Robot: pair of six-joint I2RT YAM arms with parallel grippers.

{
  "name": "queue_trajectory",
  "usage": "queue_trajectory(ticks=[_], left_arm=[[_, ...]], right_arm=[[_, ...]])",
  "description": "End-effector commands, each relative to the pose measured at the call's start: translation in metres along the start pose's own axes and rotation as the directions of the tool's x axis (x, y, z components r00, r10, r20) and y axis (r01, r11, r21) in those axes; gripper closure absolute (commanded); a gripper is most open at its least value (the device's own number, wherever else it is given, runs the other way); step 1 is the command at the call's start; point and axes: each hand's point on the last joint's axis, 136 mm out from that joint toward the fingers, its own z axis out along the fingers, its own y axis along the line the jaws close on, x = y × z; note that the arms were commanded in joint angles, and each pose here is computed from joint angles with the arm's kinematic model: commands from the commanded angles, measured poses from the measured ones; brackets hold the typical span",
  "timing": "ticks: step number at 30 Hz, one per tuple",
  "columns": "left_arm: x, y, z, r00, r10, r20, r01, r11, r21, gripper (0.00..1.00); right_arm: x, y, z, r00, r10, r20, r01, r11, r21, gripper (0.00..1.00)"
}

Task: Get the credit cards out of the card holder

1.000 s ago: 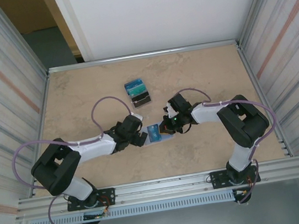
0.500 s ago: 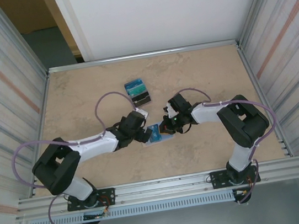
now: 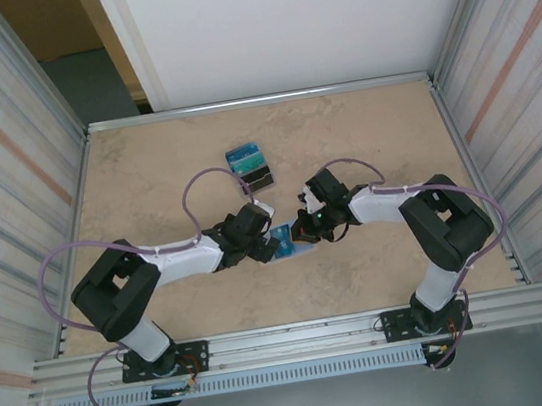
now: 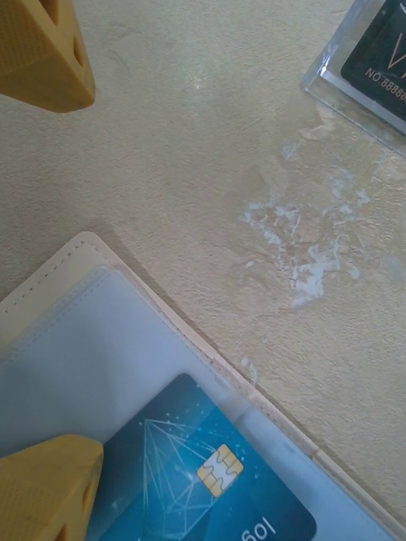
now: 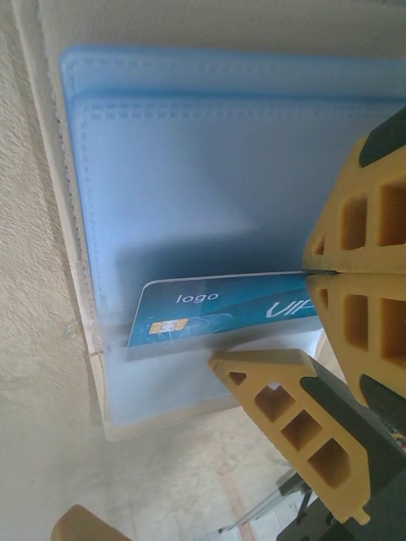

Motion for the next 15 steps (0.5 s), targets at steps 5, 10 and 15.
queue_trajectory(ticks=[5,10,15], left_arm=[[0.014,0.003,0.005,0.998,0.040,-0.057,-0.042,0.999,-0.029,0.01],[0.015,0.002,0.006,0.997,0.044,-0.063,-0.046,0.999,-0.024,0.01],[0.015,0.002,0.007,0.997,0.041,-0.063,-0.043,0.999,-0.023,0.01]], right_arm=[[0.000,0.002,-0.011,1.000,-0.024,0.015,0.024,1.000,0.010,1.00],[0.002,0.017,-0.007,0.999,-0.051,0.010,0.052,0.998,-0.036,0.90],[0.003,0.028,0.001,0.996,-0.084,0.004,0.084,0.995,-0.049,0.82]])
